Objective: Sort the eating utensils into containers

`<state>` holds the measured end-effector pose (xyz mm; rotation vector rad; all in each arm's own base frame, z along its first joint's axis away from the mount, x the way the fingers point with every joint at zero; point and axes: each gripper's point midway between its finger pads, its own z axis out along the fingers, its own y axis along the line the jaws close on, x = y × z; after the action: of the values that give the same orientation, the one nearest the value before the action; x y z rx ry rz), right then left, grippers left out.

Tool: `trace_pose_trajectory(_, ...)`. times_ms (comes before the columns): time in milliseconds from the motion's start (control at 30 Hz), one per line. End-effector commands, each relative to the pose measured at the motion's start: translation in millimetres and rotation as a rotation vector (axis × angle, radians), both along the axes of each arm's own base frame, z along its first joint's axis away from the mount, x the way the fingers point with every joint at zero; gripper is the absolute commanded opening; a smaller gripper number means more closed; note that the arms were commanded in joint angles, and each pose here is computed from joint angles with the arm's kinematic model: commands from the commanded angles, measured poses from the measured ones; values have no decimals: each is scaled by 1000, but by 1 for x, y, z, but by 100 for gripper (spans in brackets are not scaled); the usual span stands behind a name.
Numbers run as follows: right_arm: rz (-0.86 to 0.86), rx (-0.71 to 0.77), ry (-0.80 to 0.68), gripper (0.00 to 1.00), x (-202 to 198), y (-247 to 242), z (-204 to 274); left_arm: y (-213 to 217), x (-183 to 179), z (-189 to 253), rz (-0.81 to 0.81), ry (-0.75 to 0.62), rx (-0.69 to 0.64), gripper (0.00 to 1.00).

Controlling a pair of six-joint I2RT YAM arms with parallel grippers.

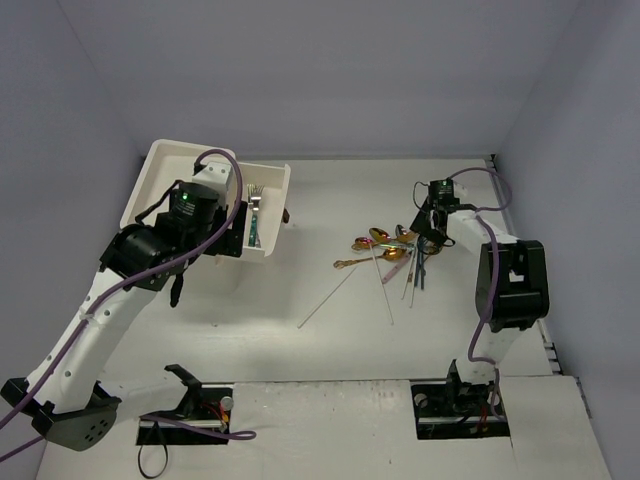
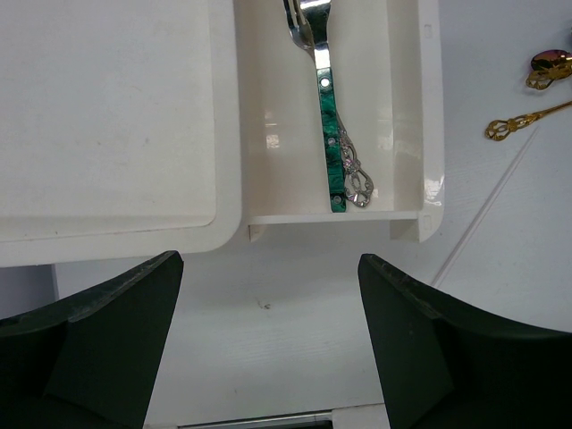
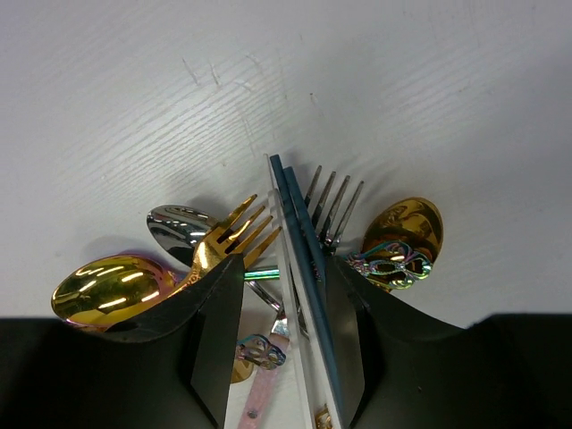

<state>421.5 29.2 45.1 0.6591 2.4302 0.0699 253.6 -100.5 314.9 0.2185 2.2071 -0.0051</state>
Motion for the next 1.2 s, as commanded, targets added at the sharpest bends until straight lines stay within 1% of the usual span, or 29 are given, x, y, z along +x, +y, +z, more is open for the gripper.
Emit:
trace_pose_trajectory(0,80,11,-97,39,28,11,20,3,6,11,11,-47,-2,77)
trace_pose_trajectory(100,101,4,-127,39,36,12,21,2,6,10,11,-45,-1,77)
trace_pose_trajectory(167,132,16,-130,39,38,17,19,2,6,10,10,-43,-1,77)
trace_pose_trajectory(400,161,18,-126,38,42,14,8,2,6,10,11,-43,1,77)
trace_pose_trajectory(500,182,8,-129,36,44,14,6,3,6,9,12,-42,2,77)
trace_pose_trajectory(667,196,-9,-140,30,49,12,6,3,6,9,11,-41,5,77)
trace_pose_trajectory(767,210,-18,-146,21,51,12,6,3,7,9,12,-41,5,77)
trace_pose_trajectory(867,228,-19,-153,13,53,14,5,3,7,9,12,-41,7,77)
trace_pose_trajectory(967,246,-17,-160,2,54,16,7,3,7,9,12,-40,8,77)
trace_pose_trajectory(1000,252,-17,-169,0,55,16,10,3,6,9,13,-42,8,77)
trace_pose_trajectory(1167,276,-27,-234,0,58,18,39,4,6,10,16,-45,6,77)
